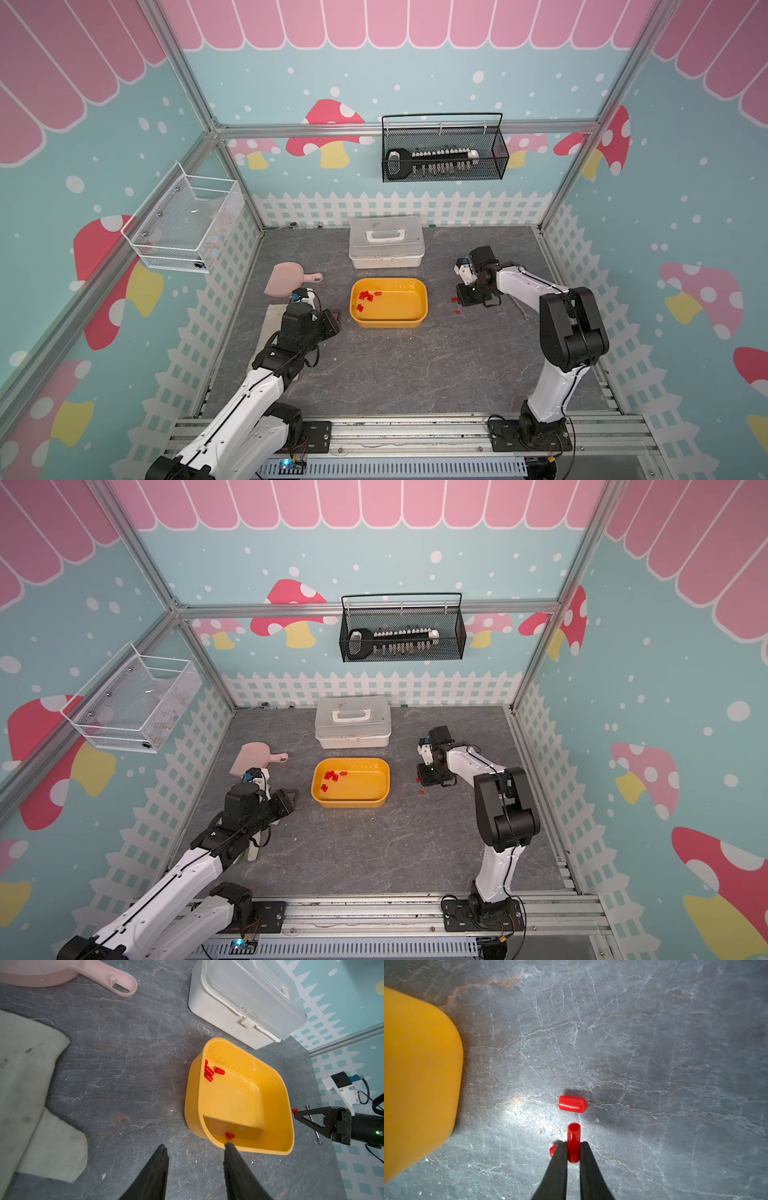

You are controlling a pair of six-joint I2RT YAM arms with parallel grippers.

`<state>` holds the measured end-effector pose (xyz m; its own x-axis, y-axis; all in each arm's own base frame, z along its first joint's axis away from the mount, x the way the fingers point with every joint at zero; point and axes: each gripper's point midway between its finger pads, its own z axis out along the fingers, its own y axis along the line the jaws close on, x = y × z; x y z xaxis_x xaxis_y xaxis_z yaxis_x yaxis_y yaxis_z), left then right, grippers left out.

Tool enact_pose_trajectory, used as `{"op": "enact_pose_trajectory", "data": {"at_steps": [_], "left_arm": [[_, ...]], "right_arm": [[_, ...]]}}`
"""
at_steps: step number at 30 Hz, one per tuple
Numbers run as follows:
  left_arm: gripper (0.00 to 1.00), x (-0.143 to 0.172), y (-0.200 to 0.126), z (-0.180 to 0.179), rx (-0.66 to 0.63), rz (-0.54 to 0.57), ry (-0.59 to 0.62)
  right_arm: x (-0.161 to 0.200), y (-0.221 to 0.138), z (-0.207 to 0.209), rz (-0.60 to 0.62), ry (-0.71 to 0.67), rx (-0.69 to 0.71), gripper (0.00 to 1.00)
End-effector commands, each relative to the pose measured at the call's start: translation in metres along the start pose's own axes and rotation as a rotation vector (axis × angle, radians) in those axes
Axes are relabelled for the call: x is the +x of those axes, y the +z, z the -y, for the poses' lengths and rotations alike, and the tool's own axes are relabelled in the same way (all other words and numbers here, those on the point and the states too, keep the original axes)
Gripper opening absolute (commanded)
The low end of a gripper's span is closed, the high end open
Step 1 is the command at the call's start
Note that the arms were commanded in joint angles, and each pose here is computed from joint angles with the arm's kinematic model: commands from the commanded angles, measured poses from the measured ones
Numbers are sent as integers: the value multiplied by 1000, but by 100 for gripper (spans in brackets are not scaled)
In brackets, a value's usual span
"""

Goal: Take the screw protection sleeves out of the storage box
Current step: Place the screw protection sleeve at the center of the board.

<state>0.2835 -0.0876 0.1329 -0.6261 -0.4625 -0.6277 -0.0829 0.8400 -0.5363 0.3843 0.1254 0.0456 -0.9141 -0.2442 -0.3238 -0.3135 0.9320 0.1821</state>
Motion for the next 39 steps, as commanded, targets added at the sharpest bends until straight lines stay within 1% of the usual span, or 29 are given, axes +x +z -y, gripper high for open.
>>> {"op": "enact_pose_trajectory", "data": {"at_steps": [1, 6, 12, 13, 17, 22, 27, 28, 31, 34, 39], "left_arm": [[46, 1, 2, -2, -5, 9, -7], [46, 2, 4, -2, -3, 2, -7], [46, 2, 5, -2, -3, 4, -7], [46, 2, 4, -2, -2, 4, -8], [46, 2, 4, -3, -4, 8, -9], [46, 1, 5, -2, -4, 6, -11], [46, 0, 3, 0, 2, 10, -10], [46, 0, 3, 0, 3, 11, -10], [46, 0, 2, 0, 2, 12, -10], [46, 1, 2, -1, 3, 12, -10], [46, 2, 2, -1, 5, 12, -9]], "right_arm": [[-2, 4, -1, -4, -6, -19, 16], [0, 10, -6, -18, -3, -54, 17], [0, 11, -6, -30, -7, -57, 17], [6, 21, -5, -59, -2, -59, 17], [6, 23, -4, -64, 0, -59, 18], [5, 19, -5, -61, -6, -60, 22], [4, 12, -3, -63, -20, -43, 30], [-3, 0, -5, -31, -27, -41, 32], [-9, -13, -8, -9, -34, -40, 36], [-16, -30, -13, 24, -42, -42, 37], [-32, -65, -37, 106, -78, -112, 39]]}}
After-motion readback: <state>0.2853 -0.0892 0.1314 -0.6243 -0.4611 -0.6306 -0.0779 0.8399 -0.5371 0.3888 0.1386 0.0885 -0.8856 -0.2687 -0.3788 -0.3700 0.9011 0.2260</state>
